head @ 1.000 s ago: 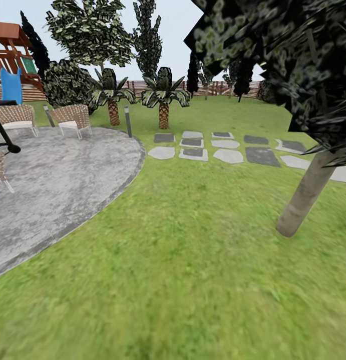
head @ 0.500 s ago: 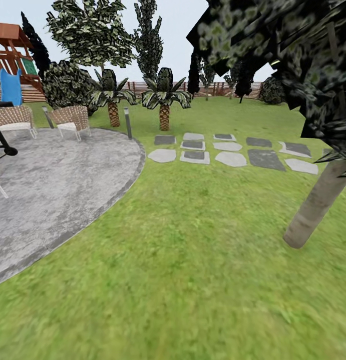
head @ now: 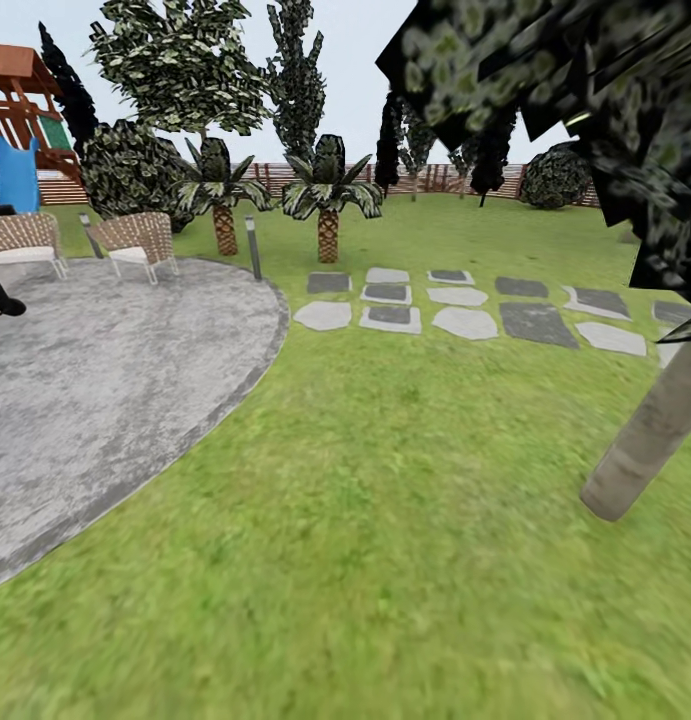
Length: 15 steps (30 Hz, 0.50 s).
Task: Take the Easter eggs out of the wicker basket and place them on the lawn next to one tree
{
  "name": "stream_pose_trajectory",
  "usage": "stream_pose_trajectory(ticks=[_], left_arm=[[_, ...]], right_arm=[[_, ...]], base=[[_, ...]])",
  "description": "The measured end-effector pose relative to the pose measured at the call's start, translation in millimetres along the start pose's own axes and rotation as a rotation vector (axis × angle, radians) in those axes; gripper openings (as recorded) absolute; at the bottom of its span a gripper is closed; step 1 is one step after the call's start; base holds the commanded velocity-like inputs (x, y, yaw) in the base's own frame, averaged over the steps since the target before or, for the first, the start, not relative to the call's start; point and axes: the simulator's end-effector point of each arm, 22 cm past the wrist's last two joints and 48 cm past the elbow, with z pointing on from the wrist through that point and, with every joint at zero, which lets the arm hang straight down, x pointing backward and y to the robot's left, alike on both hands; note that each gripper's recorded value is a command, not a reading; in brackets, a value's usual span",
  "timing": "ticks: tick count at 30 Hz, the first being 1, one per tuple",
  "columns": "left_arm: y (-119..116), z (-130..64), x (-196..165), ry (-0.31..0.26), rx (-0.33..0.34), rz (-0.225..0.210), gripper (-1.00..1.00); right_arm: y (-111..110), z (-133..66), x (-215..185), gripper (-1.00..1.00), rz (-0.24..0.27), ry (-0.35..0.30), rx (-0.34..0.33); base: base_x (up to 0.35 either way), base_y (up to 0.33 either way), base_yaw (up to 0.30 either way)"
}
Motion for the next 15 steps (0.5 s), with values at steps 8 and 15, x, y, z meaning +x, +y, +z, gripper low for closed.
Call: stream_pose_trajectory(ticks=[8,15], left_arm=[[1.2,0.0,-0.4,-0.001,-0.002,-0.001,1.00],[4.0,0.0,-0.6,-0.001,-0.007,-0.032,1.00]], right_arm=[[1.7,0.0,0.0,1.00,0.002,0.000,-0.002],[1.0,0.0,0.0,1.00,-0.001,0.000,-0.001]], base=[[0.325,0.000,0.000],[0.325,0.000,0.000]])
